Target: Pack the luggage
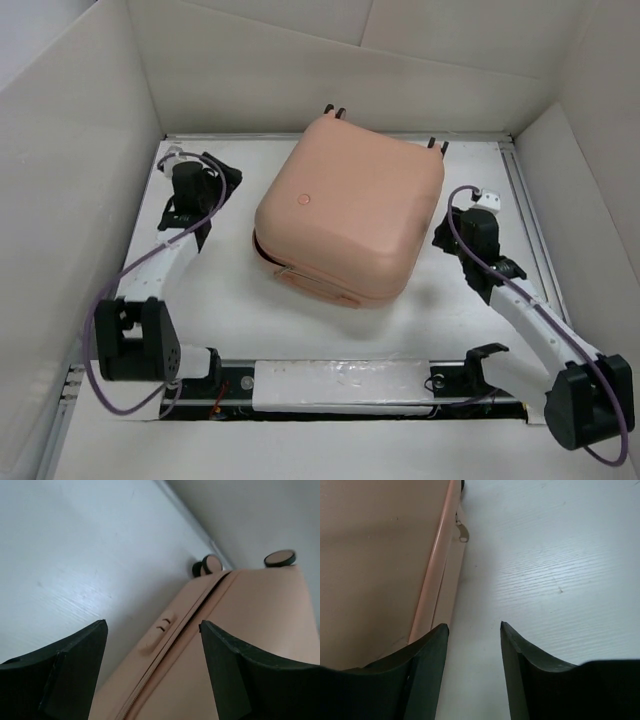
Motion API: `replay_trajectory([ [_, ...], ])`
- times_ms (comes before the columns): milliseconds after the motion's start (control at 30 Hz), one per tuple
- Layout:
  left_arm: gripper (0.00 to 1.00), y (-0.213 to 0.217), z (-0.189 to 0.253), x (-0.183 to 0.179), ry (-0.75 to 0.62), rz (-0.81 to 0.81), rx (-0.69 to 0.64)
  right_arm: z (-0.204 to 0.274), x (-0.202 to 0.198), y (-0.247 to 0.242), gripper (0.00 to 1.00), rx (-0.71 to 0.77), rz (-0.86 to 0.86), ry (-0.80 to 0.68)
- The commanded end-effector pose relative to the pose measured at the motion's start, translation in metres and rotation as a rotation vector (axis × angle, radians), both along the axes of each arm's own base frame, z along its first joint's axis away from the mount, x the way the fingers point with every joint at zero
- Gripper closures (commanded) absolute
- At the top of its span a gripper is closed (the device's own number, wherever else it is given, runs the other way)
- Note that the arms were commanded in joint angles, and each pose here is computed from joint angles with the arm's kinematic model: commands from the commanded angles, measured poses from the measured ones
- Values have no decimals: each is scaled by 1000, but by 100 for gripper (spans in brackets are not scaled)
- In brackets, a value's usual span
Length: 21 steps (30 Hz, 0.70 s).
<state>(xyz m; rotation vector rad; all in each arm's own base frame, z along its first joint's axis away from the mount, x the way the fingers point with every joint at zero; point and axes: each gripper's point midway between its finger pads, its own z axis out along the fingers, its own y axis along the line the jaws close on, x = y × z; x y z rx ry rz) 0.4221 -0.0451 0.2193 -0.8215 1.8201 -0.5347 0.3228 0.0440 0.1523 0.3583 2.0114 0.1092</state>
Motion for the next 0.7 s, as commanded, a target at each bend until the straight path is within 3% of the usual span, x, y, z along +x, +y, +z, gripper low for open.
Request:
replay_trajectory([
  [0, 30, -47, -20, 5, 33, -205, -140, 13, 25, 26, 49, 77, 111, -92],
  [33, 34, -52, -43, -3, 71, -217, -176, 4, 33, 33, 50, 84, 135, -65],
  [100, 36, -71, -49, -9, 40, -256, -245, -3, 39, 58, 51, 89, 243, -43],
  [267, 39, -103, -91, -59, 82, -311, -269, -9, 58, 123, 56, 68, 424, -26],
  [333, 41, -117, -78, -79, 5, -360, -321, -6, 58, 158, 56, 64, 535, -25],
  [367, 43, -119, -95, -98, 36, -358, -357, 12, 66, 175, 56, 80, 573, -60],
  [467, 43, -139, -88, -133, -11, -401, -362, 21, 77, 220, 57, 74, 692, -70],
  [567, 43, -171, -76, -177, -29, -500, -391, 52, 91, 244, 57, 114, 766, -115],
  [667, 44, -183, -89, -210, 13, -517, -446, 46, 105, 253, 55, 126, 810, -62],
])
